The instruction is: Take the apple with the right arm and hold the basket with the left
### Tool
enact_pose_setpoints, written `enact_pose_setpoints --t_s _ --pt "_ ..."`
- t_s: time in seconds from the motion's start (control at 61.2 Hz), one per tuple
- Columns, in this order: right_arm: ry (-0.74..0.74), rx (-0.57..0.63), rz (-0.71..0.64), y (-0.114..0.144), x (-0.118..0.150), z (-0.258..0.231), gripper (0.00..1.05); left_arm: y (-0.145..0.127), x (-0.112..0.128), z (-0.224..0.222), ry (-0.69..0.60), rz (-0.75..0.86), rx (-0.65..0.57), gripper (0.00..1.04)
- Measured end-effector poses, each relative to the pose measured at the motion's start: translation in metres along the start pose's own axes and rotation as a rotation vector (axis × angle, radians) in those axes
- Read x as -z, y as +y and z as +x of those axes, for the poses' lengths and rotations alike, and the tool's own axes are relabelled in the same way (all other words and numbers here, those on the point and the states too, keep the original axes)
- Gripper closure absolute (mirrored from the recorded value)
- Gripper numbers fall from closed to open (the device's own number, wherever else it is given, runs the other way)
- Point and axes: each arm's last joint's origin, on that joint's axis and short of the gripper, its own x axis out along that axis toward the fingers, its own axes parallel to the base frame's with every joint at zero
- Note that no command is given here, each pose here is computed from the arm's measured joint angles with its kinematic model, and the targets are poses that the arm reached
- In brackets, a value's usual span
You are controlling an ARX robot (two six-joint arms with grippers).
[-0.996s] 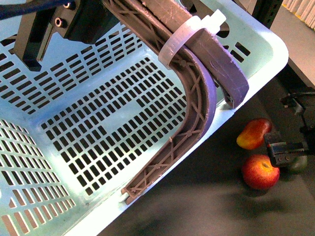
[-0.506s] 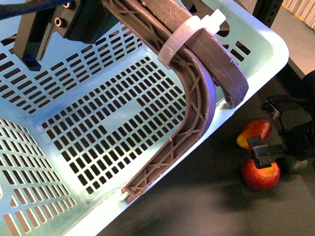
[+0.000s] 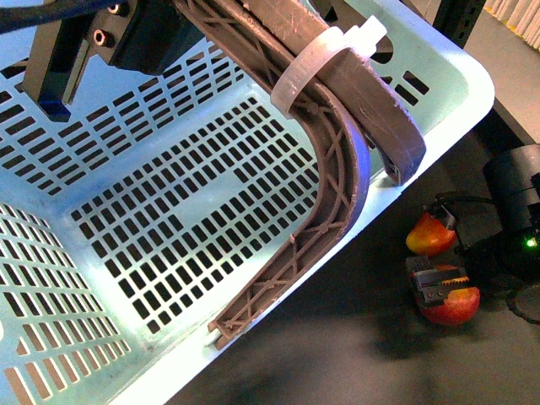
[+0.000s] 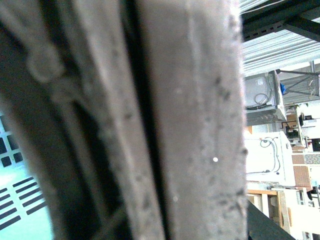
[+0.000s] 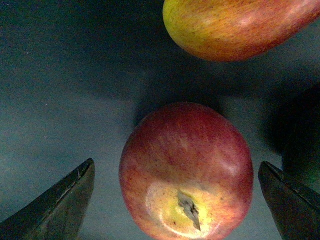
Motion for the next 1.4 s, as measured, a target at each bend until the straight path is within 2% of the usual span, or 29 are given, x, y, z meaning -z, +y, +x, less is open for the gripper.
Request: enact_pose_setpoints --t_s 0.18,0.294,0.359,0.653,0.882,1.029,1.192,1.404 --pt "0.029 0.004 0.012 0.001 0.009 0.01 0.09 0.0 0.0 0.0 0.0 0.0 0.0 0.76" --pt "0.03 0.003 0.03 -0.002 0.011 0.012 0.22 0.0 0.0 0.0 0.0 0.0 0.0 0.76" --pt "0.029 -0.003 0.038 -0.003 0.011 0.012 0.26 0.0 0.0 0.0 0.0 0.0 0.0 0.76" --pt "-0.003 -0.014 0.073 -0.017 0.012 -0.011 0.26 0.0 0.0 0.0 0.0 0.0 0.0 0.76" --pt "-0.186 -0.025 0.125 -0.041 -0.003 -0.082 0.26 0.0 0.0 0.0 0.0 0.0 0.0 0.76" --pt "-0.322 -0.019 0.143 -0.048 -0.012 -0.135 0.26 0.0 0.0 0.0 0.0 0.0 0.0 0.76" --pt "-0.477 -0.041 0.15 -0.042 -0.022 -0.193 0.26 0.0 0.0 0.0 0.0 0.0 0.0 0.76" --pt "-0.689 -0.135 0.185 -0.021 -0.036 -0.265 0.26 0.0 0.0 0.0 0.0 0.0 0.0 0.76"
